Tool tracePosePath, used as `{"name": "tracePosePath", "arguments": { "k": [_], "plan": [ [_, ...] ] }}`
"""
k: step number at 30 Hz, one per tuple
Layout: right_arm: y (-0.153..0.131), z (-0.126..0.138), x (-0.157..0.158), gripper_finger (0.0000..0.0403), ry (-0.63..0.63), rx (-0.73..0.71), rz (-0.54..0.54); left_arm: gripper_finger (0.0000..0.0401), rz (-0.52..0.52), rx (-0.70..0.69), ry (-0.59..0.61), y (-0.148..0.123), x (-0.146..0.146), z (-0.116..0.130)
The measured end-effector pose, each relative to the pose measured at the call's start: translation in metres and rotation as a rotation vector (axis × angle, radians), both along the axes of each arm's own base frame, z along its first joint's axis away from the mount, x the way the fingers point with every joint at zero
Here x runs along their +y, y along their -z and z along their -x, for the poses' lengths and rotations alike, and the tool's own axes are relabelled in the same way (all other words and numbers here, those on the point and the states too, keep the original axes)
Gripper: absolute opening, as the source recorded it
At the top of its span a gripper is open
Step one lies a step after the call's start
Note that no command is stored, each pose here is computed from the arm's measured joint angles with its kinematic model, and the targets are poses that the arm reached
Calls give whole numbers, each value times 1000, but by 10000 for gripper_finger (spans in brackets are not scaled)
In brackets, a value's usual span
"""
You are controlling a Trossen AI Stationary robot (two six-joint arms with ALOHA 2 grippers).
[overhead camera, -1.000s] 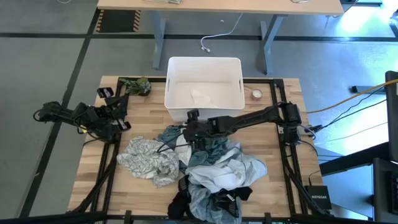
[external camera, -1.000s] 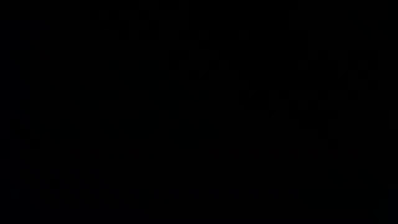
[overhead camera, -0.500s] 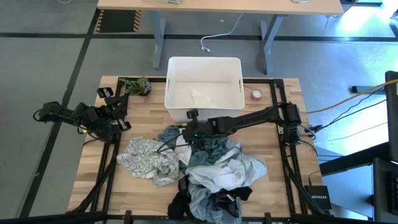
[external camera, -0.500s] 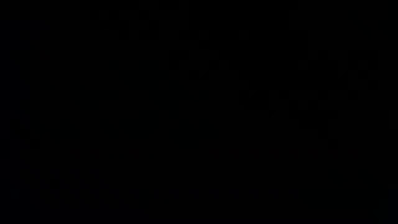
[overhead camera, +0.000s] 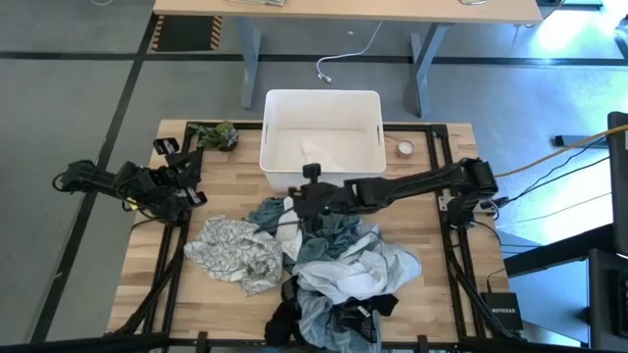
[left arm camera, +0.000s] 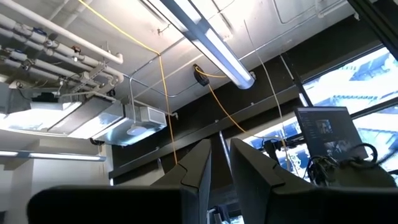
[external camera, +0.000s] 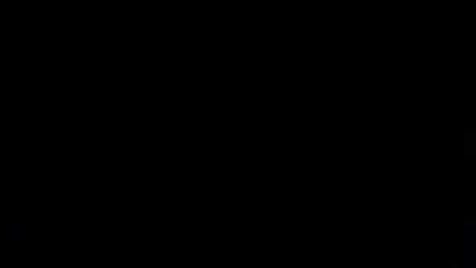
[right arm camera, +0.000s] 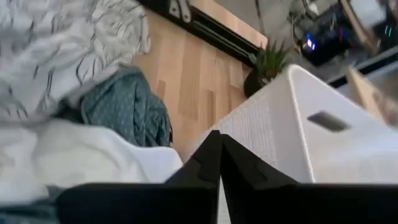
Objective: Sort clothes
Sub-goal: Put the white socks into the white laundry bin
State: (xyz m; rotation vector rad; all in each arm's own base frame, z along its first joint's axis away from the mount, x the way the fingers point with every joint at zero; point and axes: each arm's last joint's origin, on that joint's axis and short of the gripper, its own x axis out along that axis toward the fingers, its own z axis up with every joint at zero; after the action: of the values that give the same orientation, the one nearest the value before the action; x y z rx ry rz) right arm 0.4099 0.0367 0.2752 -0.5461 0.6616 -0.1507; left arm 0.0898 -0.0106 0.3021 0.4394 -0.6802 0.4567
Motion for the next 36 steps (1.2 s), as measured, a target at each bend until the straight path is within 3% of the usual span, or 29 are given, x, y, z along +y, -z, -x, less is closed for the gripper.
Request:
{"name": "tracePosePath", "arguments": {
  "k": [3, 7, 13, 19, 25, 28, 32, 36],
  "plan": [
    [6, -2, 0, 49, 44, -5, -68, 56, 3, -1, 3, 0, 0, 0],
    [23, -12, 3, 111, 2, 14, -94, 56, 2, -1, 2, 0, 0, 0],
    [50, -29, 1, 200, 5, 8, -38, 56, -9, 3, -10, 0, 0, 0],
    [78, -30, -11, 232, 43, 149, -7, 56, -4, 2, -5, 0, 0, 0],
    [89, -27, -16, 205, 58, 224, 20, 56, -4, 2, -5, 0, 0, 0],
    [88, -28, -16, 148, 46, 219, 21, 56, -12, 5, -13, 0, 0, 0],
    [86, -31, -12, 31, 15, 180, -4, 56, -5, 3, -7, 0, 0, 0],
    [81, -32, -10, 22, 6, 141, -10, 56, -5, 2, -7, 0, 0, 0]
  ]
}}
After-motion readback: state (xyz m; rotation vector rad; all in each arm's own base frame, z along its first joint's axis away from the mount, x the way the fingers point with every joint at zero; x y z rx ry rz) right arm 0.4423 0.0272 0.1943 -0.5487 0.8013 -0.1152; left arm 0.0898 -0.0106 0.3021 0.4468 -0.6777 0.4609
